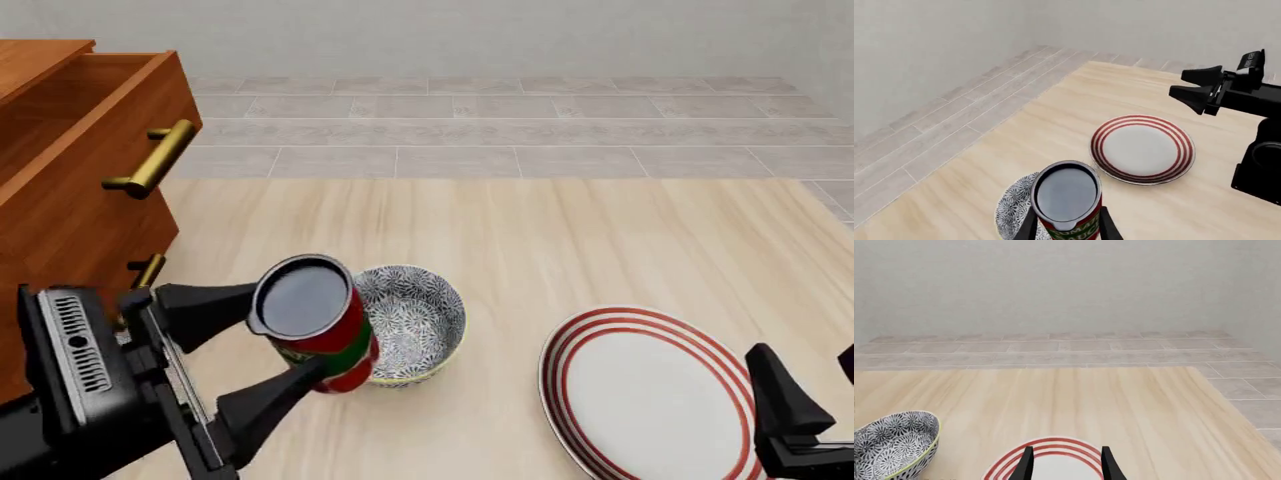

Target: Put the ketchup in the top drawer of the cabinet.

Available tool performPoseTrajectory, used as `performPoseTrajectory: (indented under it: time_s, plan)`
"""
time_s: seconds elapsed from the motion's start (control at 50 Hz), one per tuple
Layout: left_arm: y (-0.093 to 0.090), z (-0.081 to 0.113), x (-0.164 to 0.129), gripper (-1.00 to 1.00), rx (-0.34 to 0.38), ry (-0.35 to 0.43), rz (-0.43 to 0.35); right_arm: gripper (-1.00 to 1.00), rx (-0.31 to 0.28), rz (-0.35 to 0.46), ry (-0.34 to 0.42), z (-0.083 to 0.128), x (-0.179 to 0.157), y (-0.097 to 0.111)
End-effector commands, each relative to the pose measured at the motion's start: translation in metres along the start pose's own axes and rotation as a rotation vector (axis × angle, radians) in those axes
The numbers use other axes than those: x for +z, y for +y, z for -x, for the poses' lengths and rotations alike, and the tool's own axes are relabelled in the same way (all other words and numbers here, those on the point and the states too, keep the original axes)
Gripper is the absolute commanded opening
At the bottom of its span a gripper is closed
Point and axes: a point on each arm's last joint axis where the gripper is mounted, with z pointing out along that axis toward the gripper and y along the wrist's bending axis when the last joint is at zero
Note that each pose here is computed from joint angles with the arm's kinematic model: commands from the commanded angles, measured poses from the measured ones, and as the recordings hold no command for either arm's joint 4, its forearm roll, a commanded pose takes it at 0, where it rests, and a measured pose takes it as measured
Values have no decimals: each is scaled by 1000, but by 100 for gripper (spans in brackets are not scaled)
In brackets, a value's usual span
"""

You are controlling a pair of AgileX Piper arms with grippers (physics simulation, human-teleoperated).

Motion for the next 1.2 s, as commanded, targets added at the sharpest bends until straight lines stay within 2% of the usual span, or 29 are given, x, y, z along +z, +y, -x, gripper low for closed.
performPoseTrajectory:
  time_s: [0.02,0.04,0.12,0.18,0.2,0.22,0.24,0.36,0.38,0.58,0.6,0.62,0.72,0.86,0.94,0.98,1.06,1.1,1.12,1.16,1.2]
  plan:
    - [10,8,-39,-100,23,-4,88,100,-2,12,2,0,0,1]
    - [12,10,-46,-100,-3,3,103,100,-5,16,1,0,0,1]
    - [15,14,-55,-100,-27,12,140,100,-8,17,-1,0,0,1]
    - [17,10,-64,-100,7,35,178,100,-15,18,-2,0,0,1]
    - [17,11,-66,-100,-4,33,186,100,-15,18,-2,0,0,1]
    - [18,17,-75,-100,-51,30,203,100,-16,18,-5,0,0,1]
    - [18,19,-79,-100,-58,28,212,100,-15,18,-5,0,0,1]
    - [18,35,-100,-100,-68,10,245,100,-17,20,-4,0,0,1]
    - [18,36,-104,-100,-60,32,274,100,-19,22,-4,0,0,1]
    - [18,57,-123,-100,-78,25,292,100,-31,20,-6,1,0,1]
    - [17,61,-126,-100,-77,22,289,100,-32,20,-6,1,0,1]
    - [17,61,-130,-100,-43,18,299,100,-32,20,-6,1,0,1]
    - [19,69,-132,-100,-69,36,352,100,-34,21,-4,0,0,1]
    - [19,86,-141,-100,-109,33,366,100,-36,22,-3,0,0,1]
    - [18,98,-152,-100,-93,9,398,100,-36,22,-2,0,0,1]
    - [18,103,-153,-100,-105,16,404,100,-37,22,-1,0,0,1]
    - [18,109,-156,-100,-77,28,418,100,-35,22,-2,0,0,1]
    - [19,114,-156,-100,-94,40,452,100,-36,23,0,0,0,1]
    - [20,117,-157,-100,-87,37,452,100,-35,23,-1,0,0,1]
    - [20,123,-159,-100,-78,42,502,100,-35,22,-1,0,0,1]
    - [21,129,-160,-100,-82,41,503,100,-35,22,-1,0,0,1]
